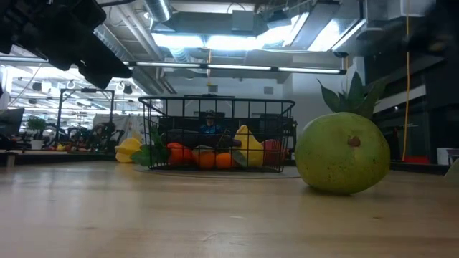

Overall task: Build produce basket
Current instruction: Put the orange tangerines into the wire basket

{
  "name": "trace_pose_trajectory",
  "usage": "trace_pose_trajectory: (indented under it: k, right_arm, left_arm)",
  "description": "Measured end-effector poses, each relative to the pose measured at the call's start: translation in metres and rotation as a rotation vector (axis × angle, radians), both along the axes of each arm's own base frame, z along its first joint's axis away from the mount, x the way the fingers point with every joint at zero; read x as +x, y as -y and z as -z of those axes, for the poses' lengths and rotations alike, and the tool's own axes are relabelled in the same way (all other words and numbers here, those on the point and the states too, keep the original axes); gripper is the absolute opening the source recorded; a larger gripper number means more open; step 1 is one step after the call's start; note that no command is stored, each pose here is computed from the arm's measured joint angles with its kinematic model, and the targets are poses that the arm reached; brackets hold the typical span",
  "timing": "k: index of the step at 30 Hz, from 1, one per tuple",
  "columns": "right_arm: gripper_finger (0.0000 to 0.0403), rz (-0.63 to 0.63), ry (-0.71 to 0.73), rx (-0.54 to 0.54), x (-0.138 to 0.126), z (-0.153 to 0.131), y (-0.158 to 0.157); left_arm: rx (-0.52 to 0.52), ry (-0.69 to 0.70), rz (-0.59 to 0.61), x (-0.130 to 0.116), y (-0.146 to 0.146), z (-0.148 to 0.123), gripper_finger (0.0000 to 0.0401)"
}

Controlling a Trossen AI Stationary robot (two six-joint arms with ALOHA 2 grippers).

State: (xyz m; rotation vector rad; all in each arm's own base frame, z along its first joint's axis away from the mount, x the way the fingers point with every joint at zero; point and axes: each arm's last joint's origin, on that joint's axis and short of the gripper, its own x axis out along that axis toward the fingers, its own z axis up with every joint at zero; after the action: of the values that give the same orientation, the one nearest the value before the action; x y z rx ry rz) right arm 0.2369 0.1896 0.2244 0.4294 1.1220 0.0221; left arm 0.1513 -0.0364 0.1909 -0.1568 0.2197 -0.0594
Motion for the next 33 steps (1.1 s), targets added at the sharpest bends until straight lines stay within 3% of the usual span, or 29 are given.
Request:
trace_pose_trajectory:
  k: [6, 12, 24, 33]
  right_arm:
    - [0.0126, -0.098, -0.093, -0.086, -0.012, 0.034, -0.031]
    - [0.0126, -0.091, -0.080, -0.149, -0.009, 0.051, -0.038]
    - [0.0126, -0.022, -0.052, -0.154, -0.006, 0.052, -0.037]
    - [0.0126, -0.007, -0.049, -0.238, -0.005, 0.054, -0.030]
  left_arm:
    - [0.000, -0.001, 0.000, 0.000, 0.000, 0.000, 0.0213]
    - [0.005, -0.002, 0.001, 0.000, 0.000, 0.000, 0.0213]
    - [0.008, -0.002, 0.001, 0.000, 0.000, 0.000, 0.0213]
    - [0.008, -0.002, 0.001, 0.000, 0.000, 0.000, 0.0213]
